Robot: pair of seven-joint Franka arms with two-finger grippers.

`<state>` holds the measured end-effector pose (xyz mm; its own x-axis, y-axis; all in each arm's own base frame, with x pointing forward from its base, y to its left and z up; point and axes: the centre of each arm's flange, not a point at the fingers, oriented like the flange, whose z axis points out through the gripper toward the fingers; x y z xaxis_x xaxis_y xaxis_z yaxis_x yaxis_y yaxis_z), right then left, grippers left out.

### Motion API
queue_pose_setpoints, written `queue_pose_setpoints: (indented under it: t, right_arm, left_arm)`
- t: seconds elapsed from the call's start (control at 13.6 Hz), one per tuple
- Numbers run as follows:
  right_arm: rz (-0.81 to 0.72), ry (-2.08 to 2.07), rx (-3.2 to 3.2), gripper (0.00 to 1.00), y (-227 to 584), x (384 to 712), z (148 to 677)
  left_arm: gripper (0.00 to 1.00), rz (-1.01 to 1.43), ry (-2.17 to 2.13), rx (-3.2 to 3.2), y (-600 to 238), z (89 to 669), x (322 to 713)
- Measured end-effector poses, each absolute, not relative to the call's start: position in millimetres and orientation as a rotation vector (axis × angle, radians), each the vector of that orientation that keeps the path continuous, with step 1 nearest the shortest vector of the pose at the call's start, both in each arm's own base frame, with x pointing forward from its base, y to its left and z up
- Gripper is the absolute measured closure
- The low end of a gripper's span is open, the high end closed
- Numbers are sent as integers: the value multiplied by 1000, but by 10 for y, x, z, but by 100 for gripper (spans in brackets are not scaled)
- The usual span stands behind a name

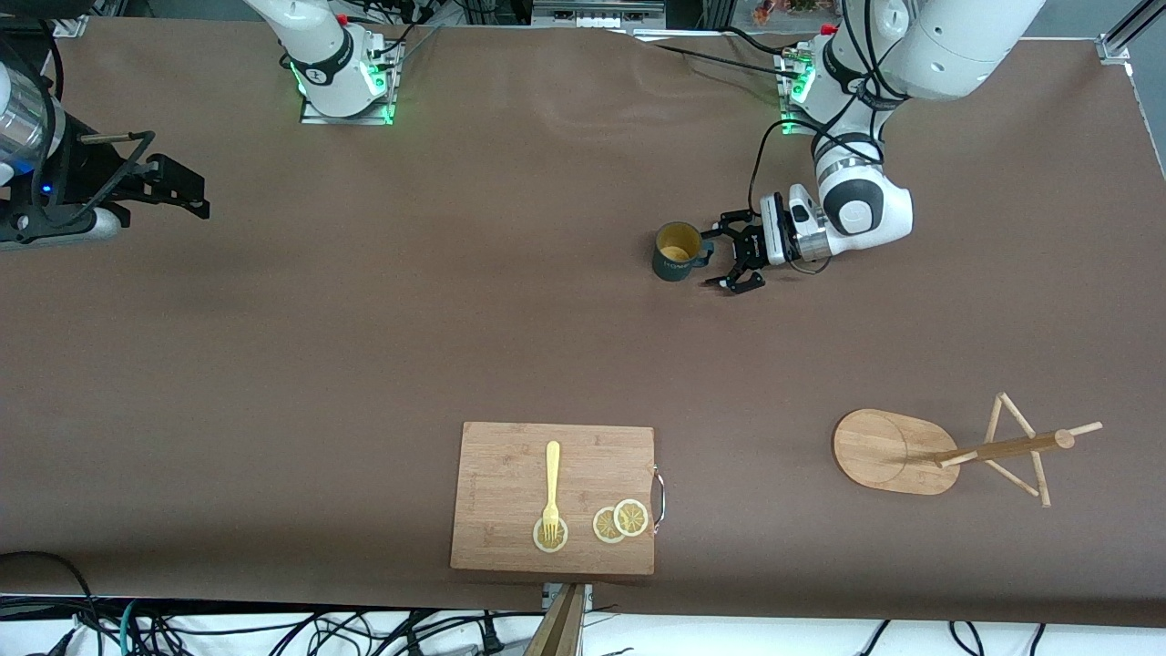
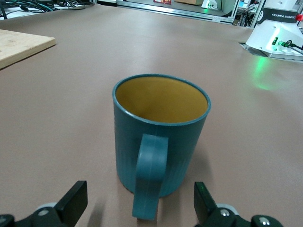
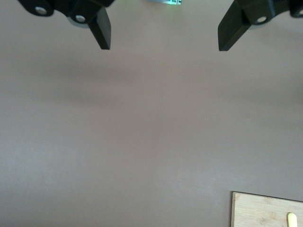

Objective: Pass cup and hang on rack
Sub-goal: 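Grasp the teal mug handle with the left gripper, then lift the mug by its handle and carry it to the wooden rack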

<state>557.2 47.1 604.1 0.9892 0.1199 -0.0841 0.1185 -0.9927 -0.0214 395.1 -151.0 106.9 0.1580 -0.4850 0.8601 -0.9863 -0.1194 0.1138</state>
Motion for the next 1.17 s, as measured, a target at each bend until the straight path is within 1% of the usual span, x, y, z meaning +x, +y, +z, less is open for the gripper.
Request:
queue_pose_setpoints:
  t: [0.15, 0.29, 0.37, 0.51, 0.59, 0.66, 0.95, 1.17]
  right_arm:
    - [136, -189, -3117, 0, 478, 5570, 6040]
    - [137, -190, -3117, 0, 481, 5569, 6041]
    - [137, -190, -3117, 0, 481, 5568, 6041]
    - [140, -190, -3116, 0, 481, 5566, 6039]
    - [140, -190, -3116, 0, 481, 5566, 6039]
    - [140, -190, -3116, 0, 481, 5566, 6039]
    - [140, -194, -3116, 0, 497, 5565, 6042]
    - [137, -213, -3115, 0, 561, 5559, 6050]
  left_arm:
    - [4, 869, -1415, 1711, -1515, 1057, 3925]
    - [26, 864, -1409, 1713, -1524, 1046, 3895]
    - [39, 866, -1401, 1718, -1527, 1043, 3887]
    - [59, 870, -1376, 1736, -1528, 1031, 3861]
    - [73, 867, -1373, 1738, -1525, 1025, 3846]
    - [80, 866, -1371, 1739, -1524, 1024, 3843]
    - [79, 842, -1296, 1783, -1501, 1058, 3898]
    - [79, 726, -1119, 1865, -1417, 1262, 4104]
